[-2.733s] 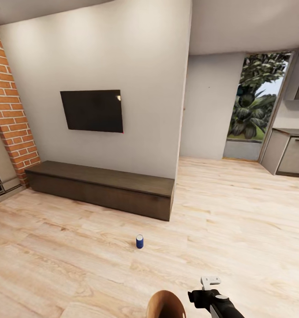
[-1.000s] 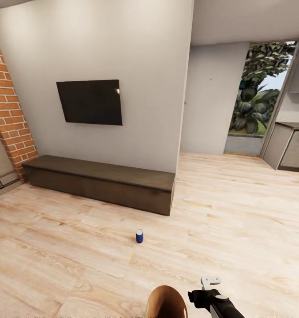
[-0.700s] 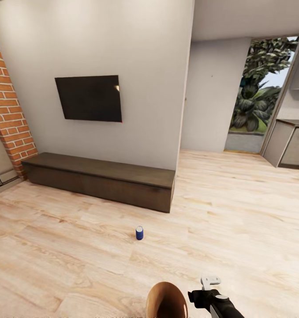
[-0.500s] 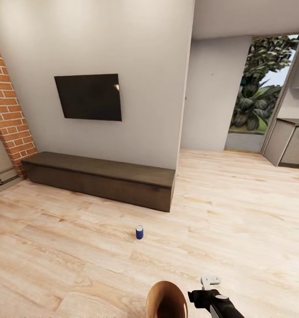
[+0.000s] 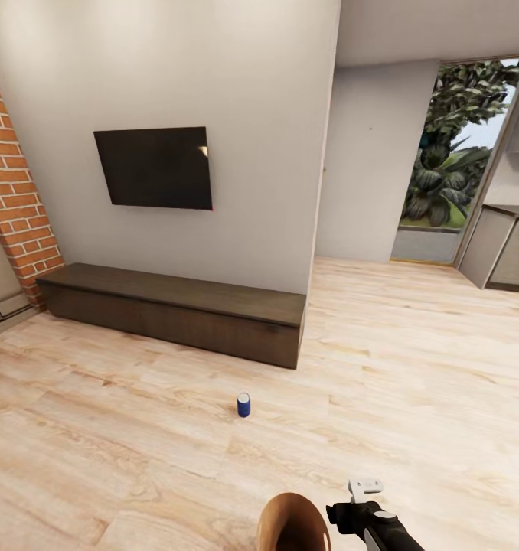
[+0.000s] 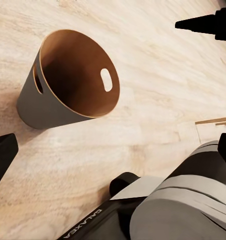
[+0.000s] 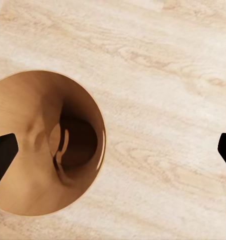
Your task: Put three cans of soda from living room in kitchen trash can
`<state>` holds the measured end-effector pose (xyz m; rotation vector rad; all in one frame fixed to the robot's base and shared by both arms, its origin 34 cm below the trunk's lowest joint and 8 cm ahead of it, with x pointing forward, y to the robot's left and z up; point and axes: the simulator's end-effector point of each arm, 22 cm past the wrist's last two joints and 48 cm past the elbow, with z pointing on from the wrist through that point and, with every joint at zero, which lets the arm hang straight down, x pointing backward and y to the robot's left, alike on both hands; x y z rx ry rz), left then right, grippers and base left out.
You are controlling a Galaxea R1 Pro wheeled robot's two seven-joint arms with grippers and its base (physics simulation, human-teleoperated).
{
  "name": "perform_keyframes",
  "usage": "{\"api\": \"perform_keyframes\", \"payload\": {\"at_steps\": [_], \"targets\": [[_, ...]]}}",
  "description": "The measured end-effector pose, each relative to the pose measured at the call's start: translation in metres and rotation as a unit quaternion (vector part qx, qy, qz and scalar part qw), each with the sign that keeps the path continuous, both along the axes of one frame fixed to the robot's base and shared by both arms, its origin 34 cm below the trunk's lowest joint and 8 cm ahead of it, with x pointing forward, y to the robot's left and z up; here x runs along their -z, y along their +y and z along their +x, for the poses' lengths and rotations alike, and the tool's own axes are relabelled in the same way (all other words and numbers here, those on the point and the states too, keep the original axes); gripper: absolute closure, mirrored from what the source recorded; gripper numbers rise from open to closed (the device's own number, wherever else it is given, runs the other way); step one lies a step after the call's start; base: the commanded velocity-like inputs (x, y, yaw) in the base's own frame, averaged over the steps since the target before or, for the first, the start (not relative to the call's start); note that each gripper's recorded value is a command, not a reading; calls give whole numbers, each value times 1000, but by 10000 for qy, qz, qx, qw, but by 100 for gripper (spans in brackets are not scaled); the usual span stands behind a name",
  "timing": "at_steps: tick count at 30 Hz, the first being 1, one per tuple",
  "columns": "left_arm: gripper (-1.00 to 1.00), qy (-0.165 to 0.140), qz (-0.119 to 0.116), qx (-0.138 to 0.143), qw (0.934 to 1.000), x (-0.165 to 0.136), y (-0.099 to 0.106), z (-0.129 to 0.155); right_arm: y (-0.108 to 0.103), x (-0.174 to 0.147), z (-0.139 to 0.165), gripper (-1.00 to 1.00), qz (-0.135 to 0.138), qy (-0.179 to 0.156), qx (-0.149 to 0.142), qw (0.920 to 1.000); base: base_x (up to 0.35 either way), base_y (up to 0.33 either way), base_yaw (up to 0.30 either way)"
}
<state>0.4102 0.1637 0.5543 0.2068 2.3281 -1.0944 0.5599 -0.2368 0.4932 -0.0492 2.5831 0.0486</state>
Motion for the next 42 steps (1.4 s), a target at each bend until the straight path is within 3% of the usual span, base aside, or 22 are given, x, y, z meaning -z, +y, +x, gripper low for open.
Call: {"api": "perform_keyframes", "payload": {"at_steps": [33, 42], "targets": [[-100, -1, 0, -5, 10000, 0, 0, 0, 0, 0, 0, -100, 0, 0, 0, 10000, 1, 19, 0], [-100, 14, 0, -1, 10000, 18, 0, -3, 1, 18, -3, -100, 5, 14, -1, 10000, 0, 0, 0]]}}
